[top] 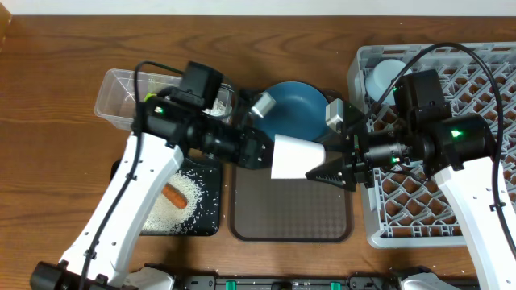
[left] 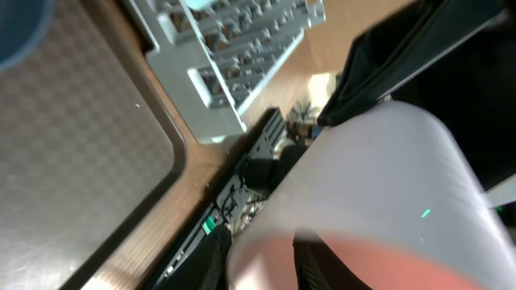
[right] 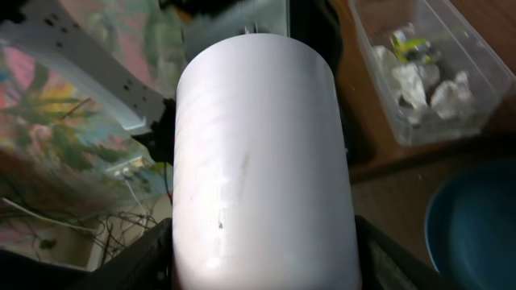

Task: Sort waste into correct bins and load items into the dishwasher rack
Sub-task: 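Open the left gripper and pull the pink cup away rightward, then lower the pink cup into the rack with the right gripper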

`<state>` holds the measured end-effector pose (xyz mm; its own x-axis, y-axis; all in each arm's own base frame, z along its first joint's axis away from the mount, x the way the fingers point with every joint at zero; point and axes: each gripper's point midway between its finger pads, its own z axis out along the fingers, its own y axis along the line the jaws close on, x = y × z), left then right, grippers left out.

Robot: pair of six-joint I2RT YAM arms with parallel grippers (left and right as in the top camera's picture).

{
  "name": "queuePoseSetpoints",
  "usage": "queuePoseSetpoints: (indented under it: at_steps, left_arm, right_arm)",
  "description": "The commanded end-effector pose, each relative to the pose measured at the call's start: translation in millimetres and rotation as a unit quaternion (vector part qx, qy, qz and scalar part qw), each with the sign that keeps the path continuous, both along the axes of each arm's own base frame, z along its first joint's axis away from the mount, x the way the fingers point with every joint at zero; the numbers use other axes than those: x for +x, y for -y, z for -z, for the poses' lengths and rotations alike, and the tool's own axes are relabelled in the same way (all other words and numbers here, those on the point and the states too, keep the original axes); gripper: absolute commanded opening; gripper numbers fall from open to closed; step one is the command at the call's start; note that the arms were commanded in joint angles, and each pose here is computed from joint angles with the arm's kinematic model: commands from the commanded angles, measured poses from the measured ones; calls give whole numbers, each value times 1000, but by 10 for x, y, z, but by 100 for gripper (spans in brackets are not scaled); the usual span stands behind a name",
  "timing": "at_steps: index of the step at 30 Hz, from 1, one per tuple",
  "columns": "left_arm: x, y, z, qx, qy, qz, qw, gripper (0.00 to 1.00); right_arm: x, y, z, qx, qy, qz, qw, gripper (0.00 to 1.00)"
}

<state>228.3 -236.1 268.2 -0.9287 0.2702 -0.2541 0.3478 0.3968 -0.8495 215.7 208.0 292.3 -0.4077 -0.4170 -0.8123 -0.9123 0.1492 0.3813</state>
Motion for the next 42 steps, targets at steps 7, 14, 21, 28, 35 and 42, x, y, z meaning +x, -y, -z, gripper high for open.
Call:
queuePoseSetpoints:
  at_steps: [7, 14, 21, 28, 35, 42]
  left_arm:
    - [228, -260, 18, 7, -1, -53, 999, 30]
    - [303, -548, 400, 140, 5, -94, 986, 30]
    - [349, -771, 595, 221, 15, -115, 968, 30]
    - [420, -955, 711, 280, 32, -132, 950, 52]
    - [425, -966, 716, 284, 33, -133, 949, 89]
    - [480, -1103, 777, 323, 47, -145, 934, 94]
  right_arm:
    - [227, 234, 141, -58, -43, 89, 993, 24]
    - [505, 698, 426, -146, -143, 263, 943, 22]
    - [550, 1374, 574, -233, -212, 472, 823, 18]
    - [327, 1864, 463, -310, -191, 568, 738, 18]
    - [161, 2009, 490, -346, -203, 586, 704, 17]
    - [5, 2162, 527, -389, -207, 594, 673, 18]
